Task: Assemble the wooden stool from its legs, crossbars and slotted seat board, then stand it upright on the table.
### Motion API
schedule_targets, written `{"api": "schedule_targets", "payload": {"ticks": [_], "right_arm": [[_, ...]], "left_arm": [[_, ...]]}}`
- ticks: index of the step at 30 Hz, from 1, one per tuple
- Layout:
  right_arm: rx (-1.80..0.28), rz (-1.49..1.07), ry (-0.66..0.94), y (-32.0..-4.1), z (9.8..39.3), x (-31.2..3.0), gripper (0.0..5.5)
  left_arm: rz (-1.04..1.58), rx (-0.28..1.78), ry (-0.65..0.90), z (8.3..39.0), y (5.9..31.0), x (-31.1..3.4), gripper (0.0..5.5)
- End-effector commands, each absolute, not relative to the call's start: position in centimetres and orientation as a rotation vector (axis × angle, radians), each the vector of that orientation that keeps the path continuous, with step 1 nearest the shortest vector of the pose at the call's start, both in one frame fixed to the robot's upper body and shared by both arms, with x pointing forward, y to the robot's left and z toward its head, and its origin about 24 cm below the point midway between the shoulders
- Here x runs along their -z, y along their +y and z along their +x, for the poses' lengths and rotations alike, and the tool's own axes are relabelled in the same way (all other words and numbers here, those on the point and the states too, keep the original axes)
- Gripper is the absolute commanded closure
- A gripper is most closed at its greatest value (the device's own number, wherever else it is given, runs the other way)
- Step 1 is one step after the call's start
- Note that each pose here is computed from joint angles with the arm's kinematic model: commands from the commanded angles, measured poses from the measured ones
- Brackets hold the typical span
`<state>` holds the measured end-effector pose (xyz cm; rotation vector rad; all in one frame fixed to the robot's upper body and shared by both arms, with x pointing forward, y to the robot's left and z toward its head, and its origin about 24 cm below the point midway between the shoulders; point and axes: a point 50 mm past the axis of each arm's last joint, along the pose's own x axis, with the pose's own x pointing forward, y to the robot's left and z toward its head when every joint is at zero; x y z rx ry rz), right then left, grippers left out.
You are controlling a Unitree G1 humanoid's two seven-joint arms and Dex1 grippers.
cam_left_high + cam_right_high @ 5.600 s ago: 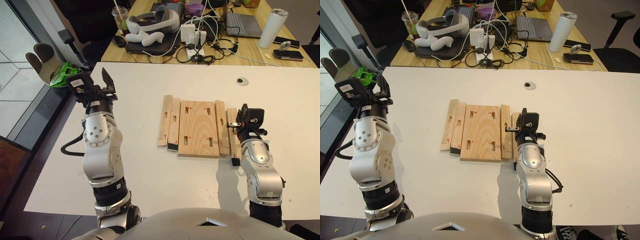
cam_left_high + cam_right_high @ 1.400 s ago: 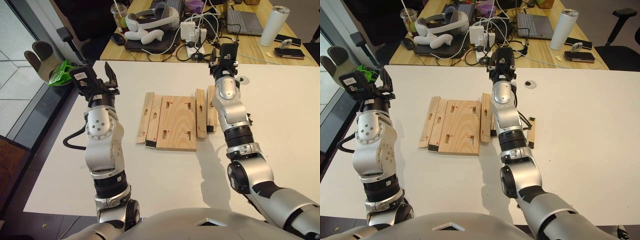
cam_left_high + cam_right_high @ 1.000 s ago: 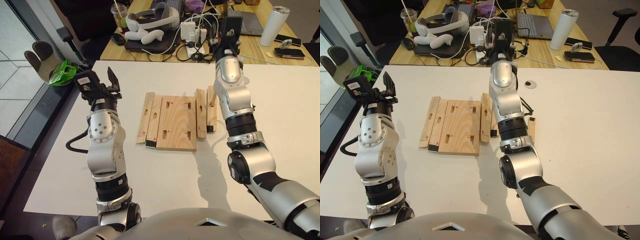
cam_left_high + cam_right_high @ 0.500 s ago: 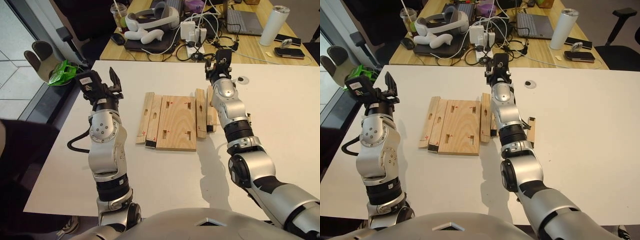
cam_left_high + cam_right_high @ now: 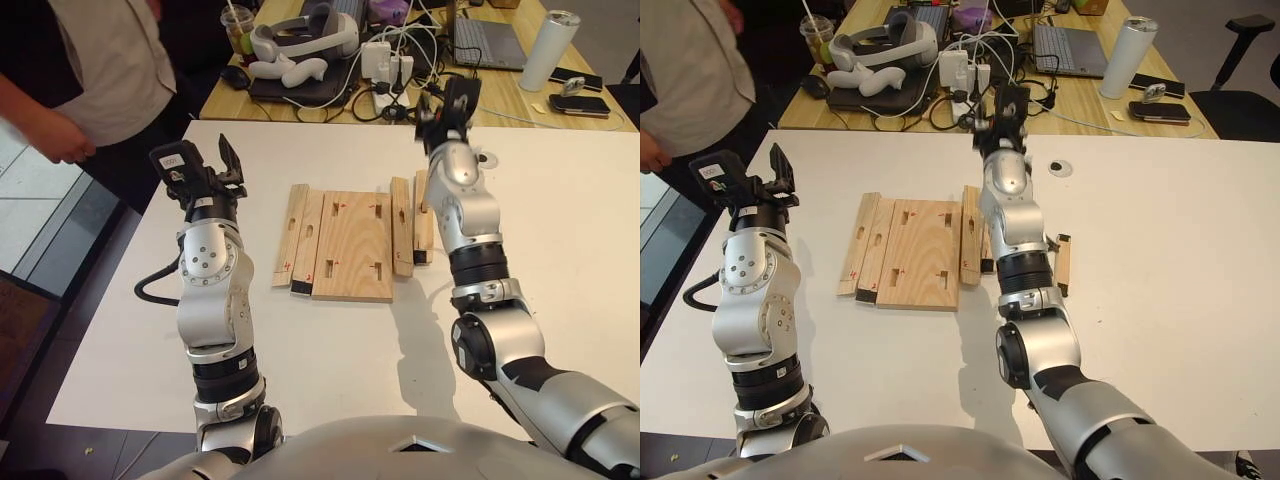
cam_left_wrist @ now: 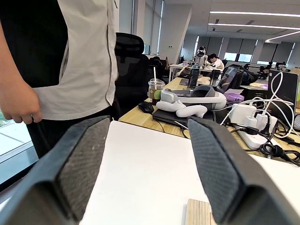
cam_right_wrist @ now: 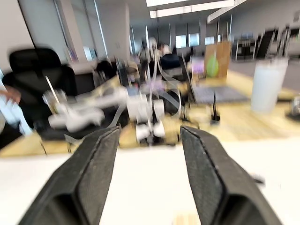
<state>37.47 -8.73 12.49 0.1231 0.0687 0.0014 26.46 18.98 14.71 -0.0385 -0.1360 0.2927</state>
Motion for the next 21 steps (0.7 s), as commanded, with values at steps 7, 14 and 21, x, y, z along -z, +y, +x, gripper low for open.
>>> {"api": "schedule_targets", "payload": {"ticks": [7, 14, 21], "right_arm": [[0.003, 0.168, -0.019, -9.2, 37.5, -13.9, 3.11], [0.294, 0.267, -0.167, -14.3, 34.8, -15.6, 3.11], [0.069, 0.208, 0.159, -11.1, 33.8, -9.3, 3.11]], "left_arm": [[-0.031, -0.304, -0.131, 26.4, 19.0, -14.7, 2.46], [-0.030, -0.311, -0.140, 26.5, 19.3, -14.8, 2.46], [-0.031, -0.297, -0.146, 26.8, 19.1, -15.0, 2.46]]}}
